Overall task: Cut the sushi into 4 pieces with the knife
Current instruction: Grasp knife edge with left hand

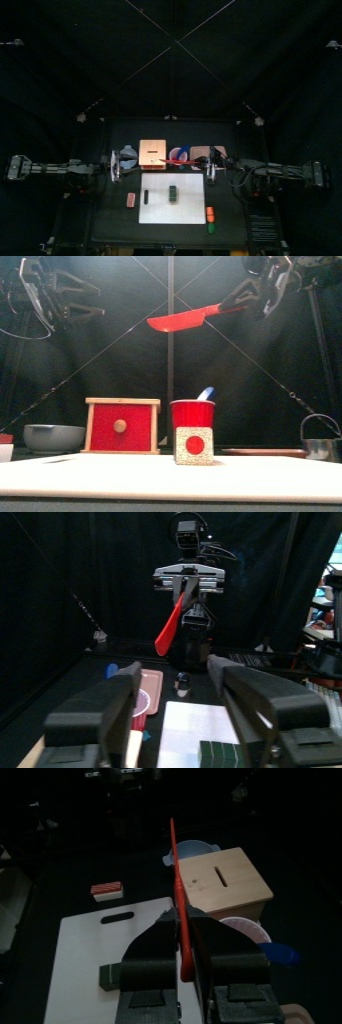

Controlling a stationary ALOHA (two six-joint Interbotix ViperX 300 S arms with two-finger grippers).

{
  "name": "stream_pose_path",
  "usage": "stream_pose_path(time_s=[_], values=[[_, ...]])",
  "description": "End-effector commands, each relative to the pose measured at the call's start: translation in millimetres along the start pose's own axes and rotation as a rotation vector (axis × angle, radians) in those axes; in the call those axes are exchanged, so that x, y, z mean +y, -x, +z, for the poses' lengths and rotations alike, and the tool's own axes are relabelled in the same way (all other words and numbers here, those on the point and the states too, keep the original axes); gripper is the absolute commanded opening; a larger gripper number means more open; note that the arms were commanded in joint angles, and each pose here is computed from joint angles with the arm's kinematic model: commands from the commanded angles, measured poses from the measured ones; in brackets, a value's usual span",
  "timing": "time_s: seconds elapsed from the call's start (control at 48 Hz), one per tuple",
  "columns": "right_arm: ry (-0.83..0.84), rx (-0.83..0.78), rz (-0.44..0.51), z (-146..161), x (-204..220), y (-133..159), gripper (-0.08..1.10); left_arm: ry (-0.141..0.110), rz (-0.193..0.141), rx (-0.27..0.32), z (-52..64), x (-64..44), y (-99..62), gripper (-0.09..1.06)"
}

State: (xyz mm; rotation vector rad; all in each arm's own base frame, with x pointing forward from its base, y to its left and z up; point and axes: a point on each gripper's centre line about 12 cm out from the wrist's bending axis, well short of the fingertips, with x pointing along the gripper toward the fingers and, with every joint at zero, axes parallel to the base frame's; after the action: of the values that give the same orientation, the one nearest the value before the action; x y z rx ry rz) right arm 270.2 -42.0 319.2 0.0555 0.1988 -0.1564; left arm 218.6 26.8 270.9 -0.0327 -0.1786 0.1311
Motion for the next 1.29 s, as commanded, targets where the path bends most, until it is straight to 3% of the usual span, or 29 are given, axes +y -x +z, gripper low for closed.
stream_pose_path(time_s=[0.021,0.146,0.25,0.5,0.75,1.021,1.292], values=[[0.042,-0.076,0.01,-12.9,6.2,-0.7,0.07,-0.018,-0.026,0.011,3.8,-5.3,-10.0,1.0],[0.063,-0.075,0.009,-29.5,7.3,-7.9,0.07,-0.053,-0.071,0.086,-7.1,-13.2,-20.6,1.02],[0.078,-0.063,0.027,-39.6,13.2,-15.5,0.07,-0.073,-0.086,0.144,-14.9,-15.9,-33.7,1.02],[0.099,-0.007,0.048,-54.3,20.2,-35.0,0.07,-0.084,-0.089,0.273,-35.1,-18.0,-68.3,1.01],[0.113,0.005,0.061,-55.4,23.9,-40.9,0.07,-0.119,-0.11,0.359,-63.0,-20.1,-93.2,1.01],[0.109,0.008,0.067,-57.2,25.9,-40.4,0.07,-0.122,-0.108,0.395,-76.7,-18.7,-105.8,0.97],[0.111,0.014,0.069,-59.5,26.3,-40.2,0.07,-0.122,-0.106,0.404,-79.1,-17.8,-101.5,0.77]])
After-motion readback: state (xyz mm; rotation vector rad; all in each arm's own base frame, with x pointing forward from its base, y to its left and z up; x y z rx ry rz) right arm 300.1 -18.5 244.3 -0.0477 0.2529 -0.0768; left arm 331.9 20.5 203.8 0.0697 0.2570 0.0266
